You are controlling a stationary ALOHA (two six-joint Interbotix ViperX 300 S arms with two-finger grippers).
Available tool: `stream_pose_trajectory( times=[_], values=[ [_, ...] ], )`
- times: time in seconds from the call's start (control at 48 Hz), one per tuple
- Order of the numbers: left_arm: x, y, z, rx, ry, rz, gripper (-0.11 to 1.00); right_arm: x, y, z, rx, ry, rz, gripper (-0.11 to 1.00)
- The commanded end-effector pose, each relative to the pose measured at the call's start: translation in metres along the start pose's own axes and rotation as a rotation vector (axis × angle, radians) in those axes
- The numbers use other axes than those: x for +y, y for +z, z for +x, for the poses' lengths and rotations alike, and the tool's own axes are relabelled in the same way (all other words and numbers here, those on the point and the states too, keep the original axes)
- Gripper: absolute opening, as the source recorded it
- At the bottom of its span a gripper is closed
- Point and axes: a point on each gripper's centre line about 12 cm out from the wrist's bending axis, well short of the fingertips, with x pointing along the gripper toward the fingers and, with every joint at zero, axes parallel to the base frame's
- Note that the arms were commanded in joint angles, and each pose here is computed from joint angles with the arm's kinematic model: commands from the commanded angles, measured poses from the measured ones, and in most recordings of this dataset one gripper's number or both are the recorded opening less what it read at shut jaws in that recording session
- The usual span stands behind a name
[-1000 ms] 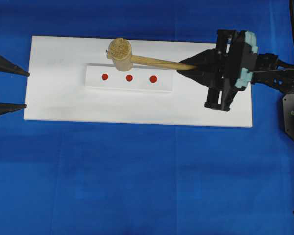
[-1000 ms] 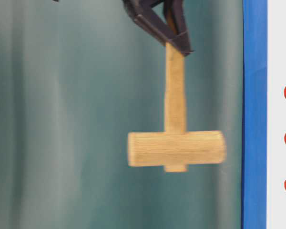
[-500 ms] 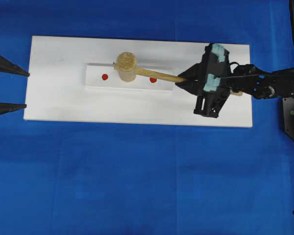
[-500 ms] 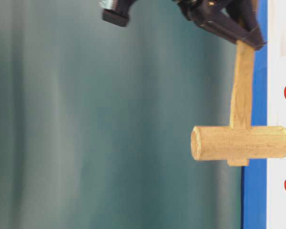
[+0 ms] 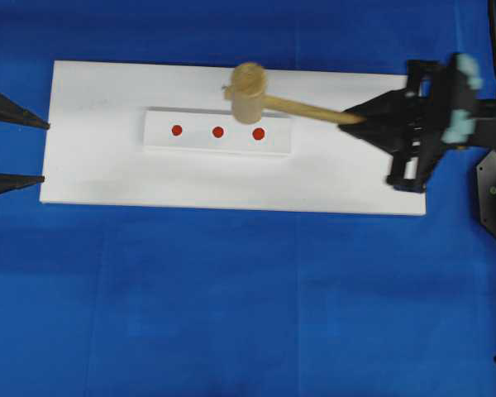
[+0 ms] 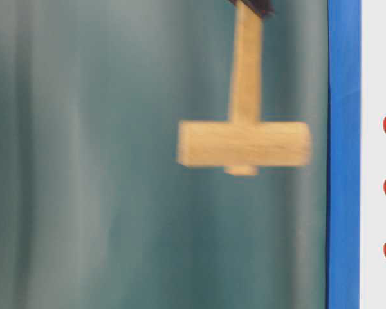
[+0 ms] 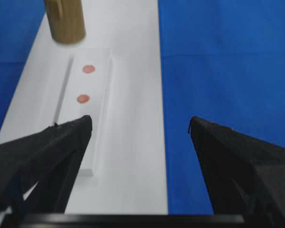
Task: Hit the mark with a hammer.
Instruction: 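Lift the mallet and move its head back toward the left gripper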
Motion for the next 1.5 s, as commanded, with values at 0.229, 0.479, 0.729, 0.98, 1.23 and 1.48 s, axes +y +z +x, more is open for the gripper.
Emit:
stream_pose_trajectory(
  times=[0.229,0.479,0.729,0.98,1.23,1.48],
  values=[
    [0.0,0.005,0.0,-0.014,0.001,-0.002,0.81,0.001,0.014,-0.015,-0.07,0.022,-0.004,0.03],
    [0.0,0.005,0.0,-0.012,0.0,-0.003,0.81,0.002,-0.01,0.002,0.05,0.019,-0.005,0.03],
    [0.0,0.004,0.0,-0.012,0.0,-0.005,0.81,0.005,-0.072,0.033,0.345,0.004,0.031,0.03],
    [0.0,0.005,0.0,-0.012,0.0,-0.008,0.81,0.001,-0.056,0.029,0.262,-0.019,0.03,0.03],
    [0.0,0.005,0.0,-0.014,0.001,-0.008,0.81,0.004,-0.015,0.012,0.093,0.008,0.032,0.03],
    [0.0,0.005,0.0,-0.014,0.001,-0.006,0.81,0.007,0.013,-0.007,-0.032,0.046,0.0,0.03]
  ],
)
